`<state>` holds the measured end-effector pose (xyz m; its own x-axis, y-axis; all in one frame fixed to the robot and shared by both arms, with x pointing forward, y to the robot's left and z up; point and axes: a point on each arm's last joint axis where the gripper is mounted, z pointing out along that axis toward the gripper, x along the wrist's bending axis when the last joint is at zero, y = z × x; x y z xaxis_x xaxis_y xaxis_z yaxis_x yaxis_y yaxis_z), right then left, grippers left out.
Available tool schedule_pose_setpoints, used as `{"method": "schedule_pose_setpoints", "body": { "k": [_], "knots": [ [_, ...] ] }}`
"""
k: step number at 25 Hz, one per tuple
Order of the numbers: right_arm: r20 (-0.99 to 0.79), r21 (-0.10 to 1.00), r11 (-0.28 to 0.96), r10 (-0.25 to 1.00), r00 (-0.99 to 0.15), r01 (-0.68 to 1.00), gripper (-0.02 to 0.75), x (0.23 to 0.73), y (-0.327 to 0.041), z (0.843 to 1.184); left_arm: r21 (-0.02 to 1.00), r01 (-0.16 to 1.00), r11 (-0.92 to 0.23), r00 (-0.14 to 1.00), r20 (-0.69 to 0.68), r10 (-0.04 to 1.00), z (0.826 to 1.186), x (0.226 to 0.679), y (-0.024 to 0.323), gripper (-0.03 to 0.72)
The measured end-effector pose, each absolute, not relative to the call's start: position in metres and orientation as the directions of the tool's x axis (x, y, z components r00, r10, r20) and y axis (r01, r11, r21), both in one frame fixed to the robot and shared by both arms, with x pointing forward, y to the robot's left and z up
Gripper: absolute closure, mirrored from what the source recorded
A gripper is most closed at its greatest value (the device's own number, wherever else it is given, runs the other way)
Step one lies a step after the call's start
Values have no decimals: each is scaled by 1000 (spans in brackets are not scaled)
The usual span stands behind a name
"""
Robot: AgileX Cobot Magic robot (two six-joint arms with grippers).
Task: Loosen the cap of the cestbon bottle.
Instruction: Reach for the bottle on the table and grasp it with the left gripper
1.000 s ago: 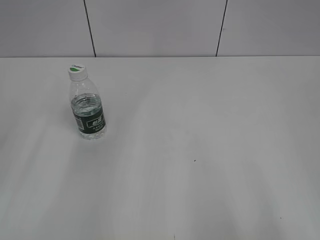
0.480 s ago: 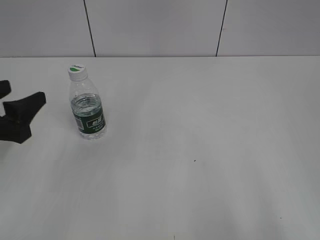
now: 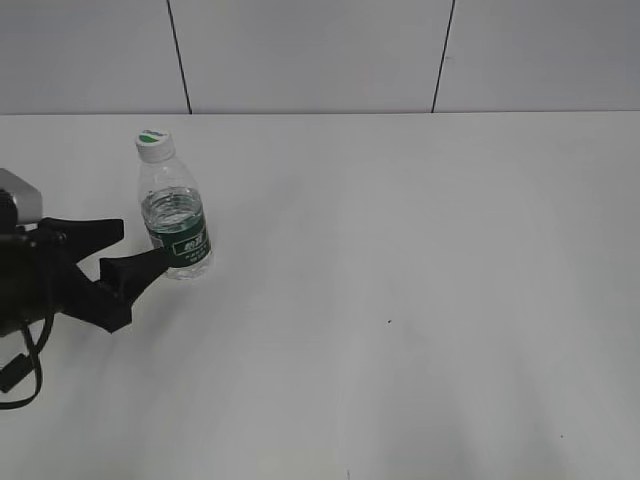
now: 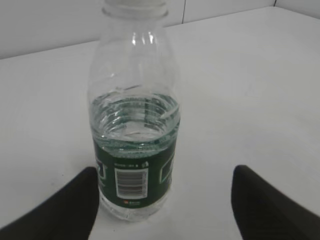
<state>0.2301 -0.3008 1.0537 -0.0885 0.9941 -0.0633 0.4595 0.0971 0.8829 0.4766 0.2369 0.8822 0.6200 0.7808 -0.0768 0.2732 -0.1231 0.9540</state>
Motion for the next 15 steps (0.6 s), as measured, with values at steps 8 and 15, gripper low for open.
{"method": "schedule_pose_setpoints", "body": {
  "k": [8,15],
  "knots": [
    [-63,883,97,994,-88,459,164,230,-301,1054,975,187,-123,637,-25,770,886,508,234,190],
    [-63,883,97,994,-88,459,164,230,-301,1054,973,213,-92,567,-46,822,878,518,240,190]
  ]
}}
